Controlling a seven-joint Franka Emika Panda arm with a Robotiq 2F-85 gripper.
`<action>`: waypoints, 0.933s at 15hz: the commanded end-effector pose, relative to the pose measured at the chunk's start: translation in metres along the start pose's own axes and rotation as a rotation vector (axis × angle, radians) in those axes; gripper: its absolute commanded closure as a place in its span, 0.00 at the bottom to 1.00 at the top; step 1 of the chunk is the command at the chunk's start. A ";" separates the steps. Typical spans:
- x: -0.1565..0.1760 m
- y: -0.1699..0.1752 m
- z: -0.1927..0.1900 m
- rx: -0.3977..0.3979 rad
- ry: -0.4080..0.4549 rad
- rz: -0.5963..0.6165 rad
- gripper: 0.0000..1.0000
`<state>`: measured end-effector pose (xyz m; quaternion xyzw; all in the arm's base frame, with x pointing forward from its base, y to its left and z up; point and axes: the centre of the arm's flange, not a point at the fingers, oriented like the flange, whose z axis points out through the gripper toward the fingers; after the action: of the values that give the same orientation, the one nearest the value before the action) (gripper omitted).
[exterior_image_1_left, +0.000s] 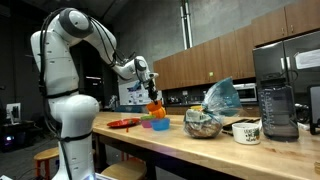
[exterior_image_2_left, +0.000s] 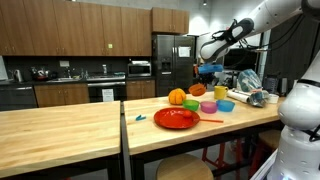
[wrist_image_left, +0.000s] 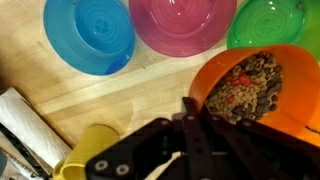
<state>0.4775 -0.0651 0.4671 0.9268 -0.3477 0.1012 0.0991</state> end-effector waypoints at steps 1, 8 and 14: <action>-0.002 -0.001 -0.001 -0.013 0.005 -0.015 0.96; -0.010 -0.006 -0.012 -0.031 0.019 -0.044 0.96; -0.010 -0.006 -0.012 -0.032 0.018 -0.044 0.96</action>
<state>0.4729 -0.0517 0.4751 0.9317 -0.3277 0.1020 0.1192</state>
